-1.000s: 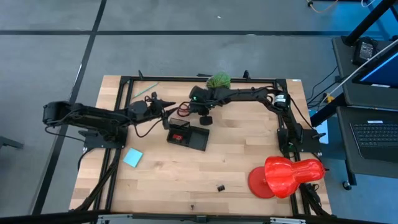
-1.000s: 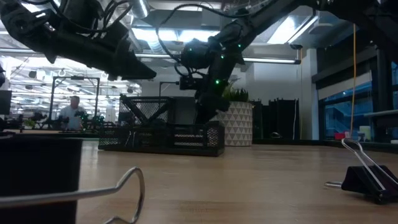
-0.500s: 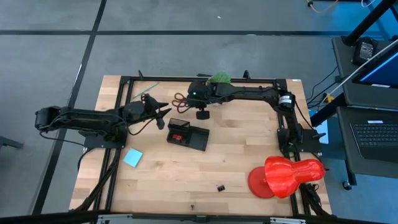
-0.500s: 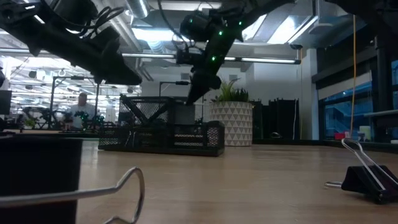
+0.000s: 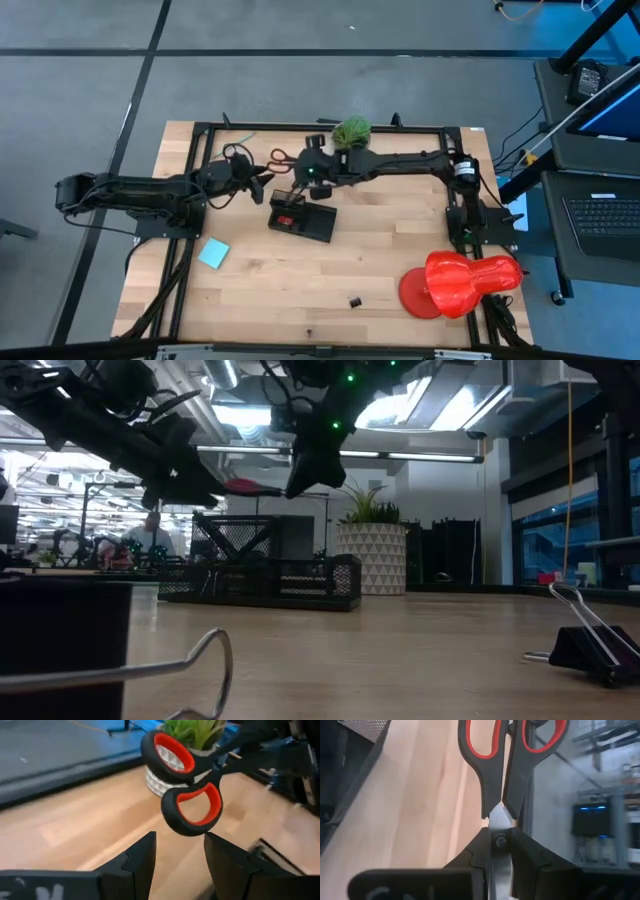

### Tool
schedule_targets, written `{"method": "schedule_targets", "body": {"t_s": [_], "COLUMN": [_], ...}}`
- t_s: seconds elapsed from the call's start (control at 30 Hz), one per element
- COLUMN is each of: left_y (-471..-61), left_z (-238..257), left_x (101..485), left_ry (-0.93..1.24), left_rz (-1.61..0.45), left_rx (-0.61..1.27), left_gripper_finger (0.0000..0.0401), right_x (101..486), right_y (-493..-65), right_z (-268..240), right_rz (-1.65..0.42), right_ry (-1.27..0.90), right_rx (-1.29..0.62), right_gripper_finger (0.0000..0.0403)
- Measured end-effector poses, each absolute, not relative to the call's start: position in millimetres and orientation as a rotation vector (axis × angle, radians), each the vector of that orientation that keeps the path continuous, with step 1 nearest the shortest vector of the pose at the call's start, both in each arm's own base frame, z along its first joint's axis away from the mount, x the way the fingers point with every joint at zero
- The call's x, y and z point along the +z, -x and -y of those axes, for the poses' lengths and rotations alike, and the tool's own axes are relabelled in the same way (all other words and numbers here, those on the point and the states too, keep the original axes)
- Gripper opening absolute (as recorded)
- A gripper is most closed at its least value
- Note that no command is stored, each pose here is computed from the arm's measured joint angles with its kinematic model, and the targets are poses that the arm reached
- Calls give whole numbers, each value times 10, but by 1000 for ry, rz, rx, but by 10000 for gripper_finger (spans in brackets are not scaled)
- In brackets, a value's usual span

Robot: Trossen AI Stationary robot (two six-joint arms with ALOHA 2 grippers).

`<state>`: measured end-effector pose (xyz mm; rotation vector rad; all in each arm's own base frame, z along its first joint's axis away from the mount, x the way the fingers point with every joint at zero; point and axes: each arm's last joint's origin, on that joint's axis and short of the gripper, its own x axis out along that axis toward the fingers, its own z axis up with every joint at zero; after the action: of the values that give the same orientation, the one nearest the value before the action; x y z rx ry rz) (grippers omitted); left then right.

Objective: Pick and place office supplies into organizer
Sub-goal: Put the scissors into the top left section of the desk organizer

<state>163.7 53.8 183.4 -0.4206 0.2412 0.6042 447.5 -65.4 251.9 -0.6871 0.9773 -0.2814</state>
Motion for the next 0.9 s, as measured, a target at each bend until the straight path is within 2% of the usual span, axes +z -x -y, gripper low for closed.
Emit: {"method": "schedule_targets", "body": {"t_s": [0.33, 0.5, 0.67, 0.9], "left_y": [-1676, -1685, -1686, -1689], "left_z": [-536, -537, -532, -526], "left_x": [1939, 1974, 1967, 1967], "left_ry": [456, 438, 439, 415], "left_rz": [-151, -119, -129, -138], "left_rx": [453, 440, 425, 402], "left_gripper_finger": [162, 155, 119, 44], "right_x": [2543, 2545, 2544, 2545], "right_y": [-4522, -4529, -4530, -4532], "right_z": [457, 384, 351, 353], "right_rz": [-938, -931, -931, -928], "right_ry": [744, 752, 756, 755], "right_rx": [-252, -243, -236, -234], "right_gripper_finger": [55, 55, 55, 54]}}
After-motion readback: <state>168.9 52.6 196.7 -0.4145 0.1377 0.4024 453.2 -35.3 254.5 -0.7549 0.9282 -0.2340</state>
